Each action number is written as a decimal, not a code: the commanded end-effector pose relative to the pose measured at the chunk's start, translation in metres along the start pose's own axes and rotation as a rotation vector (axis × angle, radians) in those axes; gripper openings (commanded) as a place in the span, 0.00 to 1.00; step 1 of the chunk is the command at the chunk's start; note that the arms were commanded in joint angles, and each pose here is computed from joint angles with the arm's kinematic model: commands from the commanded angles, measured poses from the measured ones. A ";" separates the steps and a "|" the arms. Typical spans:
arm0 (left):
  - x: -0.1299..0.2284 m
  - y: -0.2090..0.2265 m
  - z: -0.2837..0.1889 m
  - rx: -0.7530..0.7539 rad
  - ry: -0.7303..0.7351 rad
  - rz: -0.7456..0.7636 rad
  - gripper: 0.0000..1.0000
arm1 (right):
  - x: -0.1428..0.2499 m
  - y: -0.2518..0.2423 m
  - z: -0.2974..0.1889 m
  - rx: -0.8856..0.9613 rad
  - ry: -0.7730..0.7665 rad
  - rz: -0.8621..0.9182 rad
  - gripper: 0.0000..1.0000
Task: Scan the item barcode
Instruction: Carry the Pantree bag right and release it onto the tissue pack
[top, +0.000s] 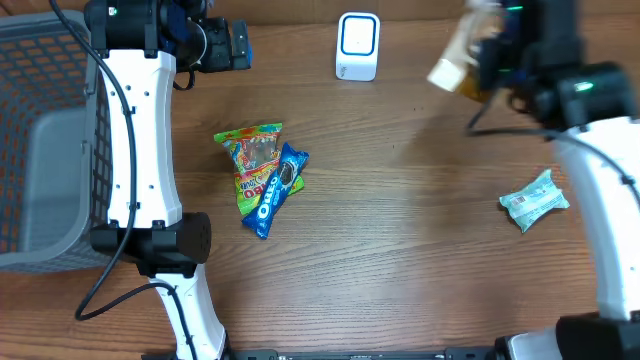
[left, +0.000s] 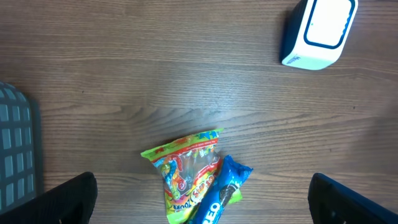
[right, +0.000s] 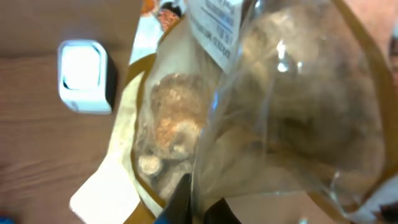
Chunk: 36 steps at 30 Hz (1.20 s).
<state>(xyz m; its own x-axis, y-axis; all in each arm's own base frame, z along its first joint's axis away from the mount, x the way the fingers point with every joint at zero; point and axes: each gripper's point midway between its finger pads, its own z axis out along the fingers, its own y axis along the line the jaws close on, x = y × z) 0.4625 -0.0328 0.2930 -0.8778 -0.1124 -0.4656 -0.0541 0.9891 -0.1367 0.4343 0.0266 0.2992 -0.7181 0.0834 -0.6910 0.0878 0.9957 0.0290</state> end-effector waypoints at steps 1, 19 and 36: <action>-0.001 0.002 0.003 -0.006 0.003 -0.006 1.00 | 0.027 -0.022 0.020 -0.165 0.183 0.341 0.04; -0.001 0.002 0.003 -0.006 0.003 -0.006 1.00 | 0.150 -0.134 0.113 0.024 0.597 0.636 0.12; -0.001 0.002 0.003 -0.006 0.002 -0.006 1.00 | 0.094 0.045 0.102 -0.515 0.535 0.393 0.47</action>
<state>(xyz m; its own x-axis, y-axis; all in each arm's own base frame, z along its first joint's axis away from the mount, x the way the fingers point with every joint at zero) 0.4625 -0.0327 0.2930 -0.8778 -0.1124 -0.4657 -0.0543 0.9892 -0.1364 0.4360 -0.0040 0.1356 -0.8972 0.4288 -0.1057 0.3190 0.7949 0.5162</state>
